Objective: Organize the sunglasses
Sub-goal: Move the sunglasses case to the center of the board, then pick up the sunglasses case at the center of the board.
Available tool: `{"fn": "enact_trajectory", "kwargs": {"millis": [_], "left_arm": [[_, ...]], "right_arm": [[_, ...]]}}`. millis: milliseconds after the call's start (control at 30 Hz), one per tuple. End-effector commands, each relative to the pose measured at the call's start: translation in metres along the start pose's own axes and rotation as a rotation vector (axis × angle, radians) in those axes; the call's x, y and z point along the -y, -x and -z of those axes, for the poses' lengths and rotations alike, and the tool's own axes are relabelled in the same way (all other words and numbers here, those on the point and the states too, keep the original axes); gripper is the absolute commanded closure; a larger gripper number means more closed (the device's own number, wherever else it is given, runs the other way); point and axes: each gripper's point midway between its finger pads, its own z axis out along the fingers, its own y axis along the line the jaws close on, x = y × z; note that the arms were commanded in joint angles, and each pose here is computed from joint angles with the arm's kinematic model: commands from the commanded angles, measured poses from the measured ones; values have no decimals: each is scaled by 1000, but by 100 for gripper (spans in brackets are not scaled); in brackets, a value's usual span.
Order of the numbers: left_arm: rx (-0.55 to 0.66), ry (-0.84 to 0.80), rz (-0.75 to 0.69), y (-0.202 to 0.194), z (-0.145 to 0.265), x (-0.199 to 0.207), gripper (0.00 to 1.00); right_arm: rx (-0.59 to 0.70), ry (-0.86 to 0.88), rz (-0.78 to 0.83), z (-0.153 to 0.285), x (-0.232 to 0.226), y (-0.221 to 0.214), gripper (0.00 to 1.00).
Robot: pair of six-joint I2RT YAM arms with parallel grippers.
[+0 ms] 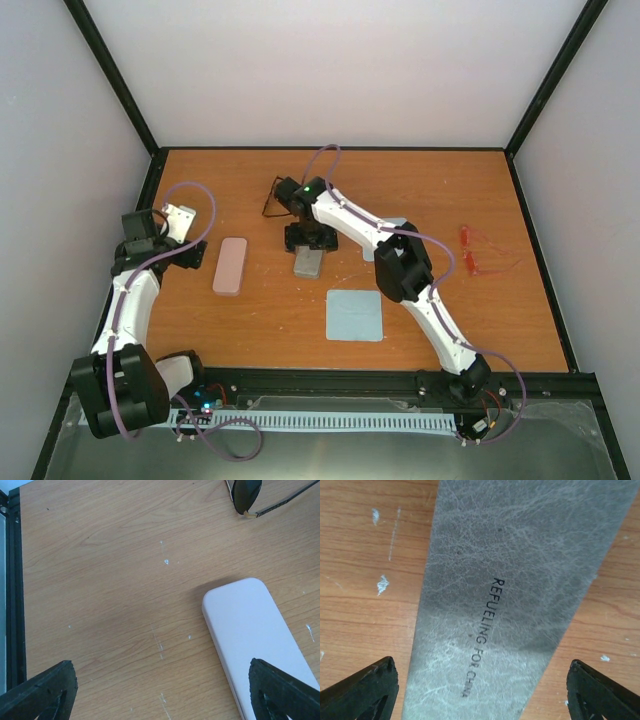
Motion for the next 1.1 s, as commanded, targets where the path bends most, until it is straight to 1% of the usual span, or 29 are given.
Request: {"fn": "enact_trajectory", "kwargs": {"millis": [0, 167, 200, 233, 300, 400, 467, 533, 567, 667, 700, 733, 767, 800, 833, 867, 967, 1067], "left_arm": [[26, 0, 15, 4, 4, 0, 7], [28, 4, 15, 4, 4, -1, 7], [27, 4, 15, 4, 4, -1, 7], [28, 5, 13, 4, 4, -1, 7], [26, 5, 13, 4, 4, -1, 7], [28, -7, 19, 4, 5, 1, 7], [43, -42, 25, 9, 7, 7, 7], [77, -125, 39, 18, 12, 20, 7], [101, -191, 47, 24, 17, 32, 7], [186, -439, 70, 48, 35, 77, 7], [201, -508, 67, 55, 41, 93, 6], [215, -570, 60, 61, 47, 108, 6], [227, -633, 50, 67, 53, 123, 5], [241, -690, 44, 74, 60, 135, 3], [252, -745, 45, 80, 65, 145, 3], [254, -794, 49, 84, 69, 154, 3], [232, -889, 47, 94, 67, 175, 1], [224, -934, 42, 106, 62, 185, 1]], "right_arm": [[-33, -5, -33, -18, -2, -1, 12], [-25, -7, -42, -23, -4, 5, 21], [-26, -10, -42, -24, -3, 5, 24], [-24, -12, -42, -23, -2, 6, 30], [-20, -21, -42, -21, 0, 7, 37], [1, -26, -37, -10, 3, 9, 39], [16, -26, -26, 0, 4, 10, 39], [33, -14, -11, 14, 5, 10, 42], [42, -4, 4, 21, 5, 10, 44], [101, 111, 89, 48, -5, 9, 46], [150, 193, 130, 72, -12, 9, 46], [175, 263, 164, 85, -16, 5, 47], [168, 354, 197, 91, -21, -6, 48], [222, 460, 230, 110, -28, -4, 50], [229, 544, 250, 122, -29, -12, 51], [250, 630, 283, 135, -31, -16, 52], [275, 778, 350, 155, -28, -33, 54], [243, 895, 399, 168, -32, -49, 58]]}}
